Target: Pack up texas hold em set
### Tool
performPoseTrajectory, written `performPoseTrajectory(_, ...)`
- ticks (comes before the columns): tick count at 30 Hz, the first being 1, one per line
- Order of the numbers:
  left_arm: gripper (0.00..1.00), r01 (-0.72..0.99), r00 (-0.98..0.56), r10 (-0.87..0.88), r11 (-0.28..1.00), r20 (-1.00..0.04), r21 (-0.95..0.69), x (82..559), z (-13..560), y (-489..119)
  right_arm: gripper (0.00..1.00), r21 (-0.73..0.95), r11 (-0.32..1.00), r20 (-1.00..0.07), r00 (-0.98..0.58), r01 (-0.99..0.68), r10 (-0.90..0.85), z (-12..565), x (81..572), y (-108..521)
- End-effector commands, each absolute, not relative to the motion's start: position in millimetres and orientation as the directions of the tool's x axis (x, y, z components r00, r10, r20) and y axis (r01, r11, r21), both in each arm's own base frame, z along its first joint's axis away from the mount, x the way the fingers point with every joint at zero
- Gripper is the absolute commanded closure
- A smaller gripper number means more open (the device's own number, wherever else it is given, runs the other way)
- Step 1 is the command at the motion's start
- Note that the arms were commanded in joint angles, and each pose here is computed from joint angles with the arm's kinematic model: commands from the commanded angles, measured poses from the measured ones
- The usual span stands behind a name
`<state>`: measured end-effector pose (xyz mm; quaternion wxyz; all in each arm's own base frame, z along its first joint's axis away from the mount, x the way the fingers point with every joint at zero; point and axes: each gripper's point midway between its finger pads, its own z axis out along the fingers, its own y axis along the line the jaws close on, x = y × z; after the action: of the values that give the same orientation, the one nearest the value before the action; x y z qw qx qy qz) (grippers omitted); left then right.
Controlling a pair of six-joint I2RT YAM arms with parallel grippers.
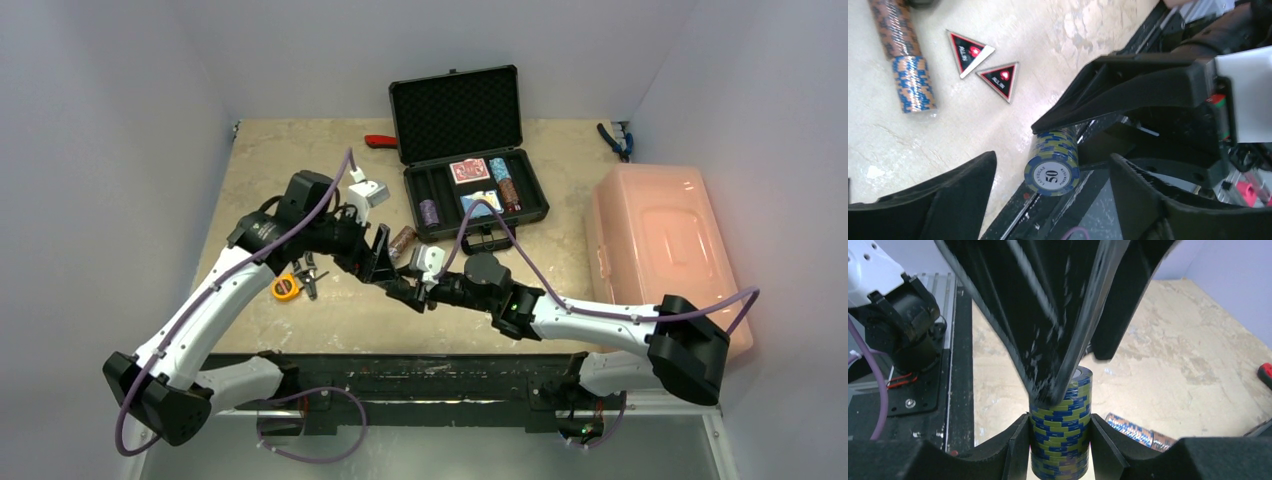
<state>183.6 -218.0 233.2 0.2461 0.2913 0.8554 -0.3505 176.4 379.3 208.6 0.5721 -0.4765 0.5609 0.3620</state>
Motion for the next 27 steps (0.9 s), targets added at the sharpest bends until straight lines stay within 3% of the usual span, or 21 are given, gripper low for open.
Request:
performPoseTrajectory(1, 0.08, 0.663, -0.676, 0.225, 0.601, -0.702, -0.446, 199, 254, -211, 1.00, -0.150, 0.305, -0.989, 0.143, -0.940, -0.045, 243, 179, 385)
performPoseTrajectory(7, 0.01, 0.598, -0.650, 0.140, 0.701, -0.747, -0.388, 218, 262, -187, 1.00, -0.134, 0.372, -0.991, 0.121, -0.919, -0.058, 242, 191, 381)
performPoseTrajectory(15, 0.01, 0.456, -0.555, 0.073, 0.860, -0.829, -0.229, 235, 273, -144, 1.00, -0.062, 0.558, -0.998, 0.044, -0.828, -0.047, 257, 230, 383)
performPoseTrajectory(27, 0.04, 0.327, -0.491, 0.052, 0.936, -0.870, -0.128, 240, 280, -109, 1.00, 0.008, 0.791, -0.995, -0.083, -0.612, -0.055, 275, 309, 388)
